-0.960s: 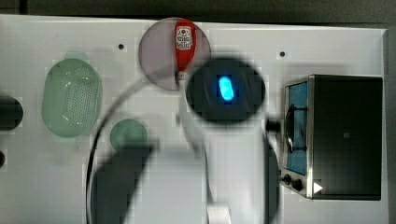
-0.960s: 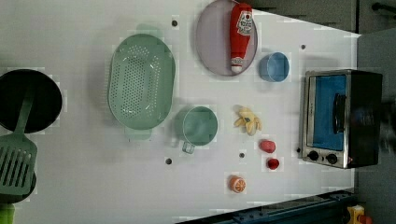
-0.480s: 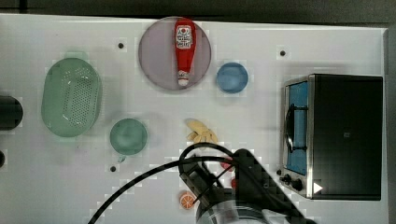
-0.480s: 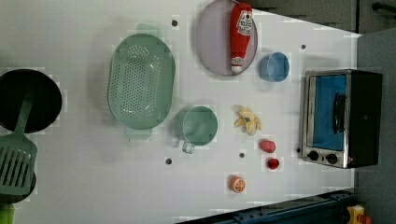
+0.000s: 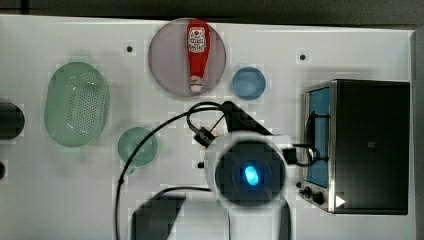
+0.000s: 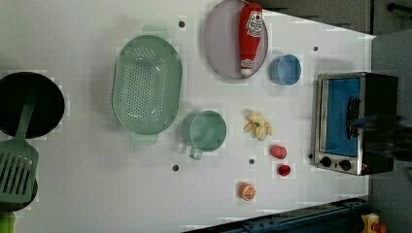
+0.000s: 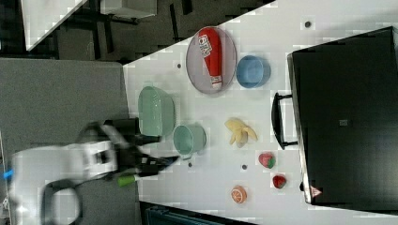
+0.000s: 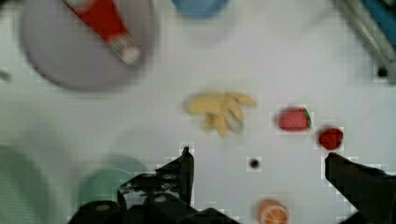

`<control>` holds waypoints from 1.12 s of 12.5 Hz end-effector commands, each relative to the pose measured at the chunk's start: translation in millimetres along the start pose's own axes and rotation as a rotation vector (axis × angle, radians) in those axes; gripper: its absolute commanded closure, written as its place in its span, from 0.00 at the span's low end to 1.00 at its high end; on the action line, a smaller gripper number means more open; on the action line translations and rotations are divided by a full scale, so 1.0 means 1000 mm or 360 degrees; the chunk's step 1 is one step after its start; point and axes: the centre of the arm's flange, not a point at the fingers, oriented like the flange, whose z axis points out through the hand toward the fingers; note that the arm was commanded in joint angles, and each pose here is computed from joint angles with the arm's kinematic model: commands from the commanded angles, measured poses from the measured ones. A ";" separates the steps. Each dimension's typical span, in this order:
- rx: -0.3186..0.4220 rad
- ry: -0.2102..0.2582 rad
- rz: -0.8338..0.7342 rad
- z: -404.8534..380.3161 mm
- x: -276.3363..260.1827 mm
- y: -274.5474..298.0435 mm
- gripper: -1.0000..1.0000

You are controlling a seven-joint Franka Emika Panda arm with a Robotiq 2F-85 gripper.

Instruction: Pick Banana and place it in mug.

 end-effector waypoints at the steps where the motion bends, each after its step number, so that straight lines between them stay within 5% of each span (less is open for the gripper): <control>1: -0.0007 -0.0019 -0.0257 0.074 0.013 0.000 0.00; 8: -0.0072 -0.0104 -0.0919 0.226 0.037 -0.014 0.00; 11: -0.0096 -0.0136 -0.0975 0.282 0.037 -0.014 0.00; 14: -0.0078 -0.0056 -0.0986 0.309 0.041 -0.018 0.00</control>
